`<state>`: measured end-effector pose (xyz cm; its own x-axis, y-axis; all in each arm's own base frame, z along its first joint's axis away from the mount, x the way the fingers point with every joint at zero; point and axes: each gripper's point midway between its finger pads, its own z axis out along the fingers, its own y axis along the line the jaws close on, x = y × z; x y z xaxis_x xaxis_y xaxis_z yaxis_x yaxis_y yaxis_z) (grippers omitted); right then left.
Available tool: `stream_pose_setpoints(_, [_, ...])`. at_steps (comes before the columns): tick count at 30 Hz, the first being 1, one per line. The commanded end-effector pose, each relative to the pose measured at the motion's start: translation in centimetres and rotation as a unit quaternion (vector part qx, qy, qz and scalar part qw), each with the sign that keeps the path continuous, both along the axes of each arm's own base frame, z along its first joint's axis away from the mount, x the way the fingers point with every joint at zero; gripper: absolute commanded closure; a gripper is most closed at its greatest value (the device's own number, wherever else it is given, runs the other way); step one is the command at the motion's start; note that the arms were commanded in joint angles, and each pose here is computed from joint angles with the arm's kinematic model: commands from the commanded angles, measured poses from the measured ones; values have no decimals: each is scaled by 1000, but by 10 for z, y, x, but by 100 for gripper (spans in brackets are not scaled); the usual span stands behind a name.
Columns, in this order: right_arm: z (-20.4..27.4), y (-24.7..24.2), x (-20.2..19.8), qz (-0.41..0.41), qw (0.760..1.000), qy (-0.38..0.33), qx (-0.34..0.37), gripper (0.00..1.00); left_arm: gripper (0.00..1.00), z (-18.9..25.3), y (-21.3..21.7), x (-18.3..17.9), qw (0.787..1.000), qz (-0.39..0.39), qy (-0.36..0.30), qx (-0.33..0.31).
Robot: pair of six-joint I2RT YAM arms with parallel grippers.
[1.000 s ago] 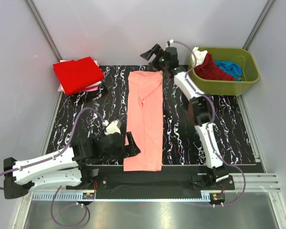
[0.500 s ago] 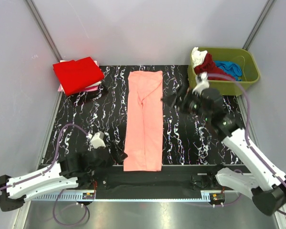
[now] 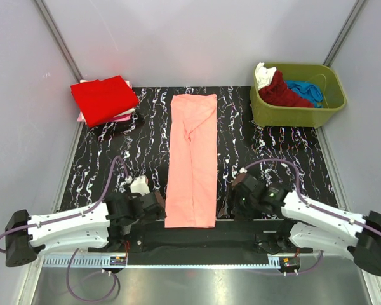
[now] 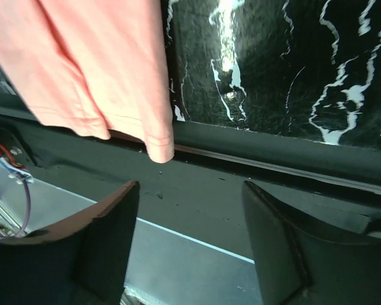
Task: Fold and stack the t-shirts
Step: Fold the tshirt
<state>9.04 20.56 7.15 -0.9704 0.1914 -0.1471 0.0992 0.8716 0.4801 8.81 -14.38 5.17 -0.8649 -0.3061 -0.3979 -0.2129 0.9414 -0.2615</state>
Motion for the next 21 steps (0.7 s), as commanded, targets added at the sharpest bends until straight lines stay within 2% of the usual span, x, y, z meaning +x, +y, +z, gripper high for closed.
stream_pose_setpoints(1, [-3, 28, -5, -8, 999, 25, 33, 30, 24, 8, -17, 4, 999, 4, -7, -35])
stream_pose_setpoints(8, [-19, 61, 3, 12, 999, 36, 37, 38, 26, -7, -16, -2, 998, 11, 1, -56])
stream_pose_setpoints(13, [-34, 65, 7, 16, 999, 49, 6, 45, 27, -16, -14, -6, 997, 15, 6, -72])
stream_pose_setpoints(14, [-36, 66, 7, 17, 999, 51, 0, 50, 27, -15, -17, -6, 997, 13, 4, -78])
stream_pose_setpoints(15, [-35, 67, 7, 19, 999, 50, -1, 61, 28, -18, -17, -6, 997, 12, 5, -78])
stream_pose_setpoints(18, [-38, 66, 7, 18, 998, 52, -7, 77, 29, -24, -23, -8, 996, 7, 11, -83])
stream_pose_setpoints(21, [-38, 66, 7, 19, 999, 48, -4, 89, 31, -31, -30, -10, 996, 0, 16, -87])
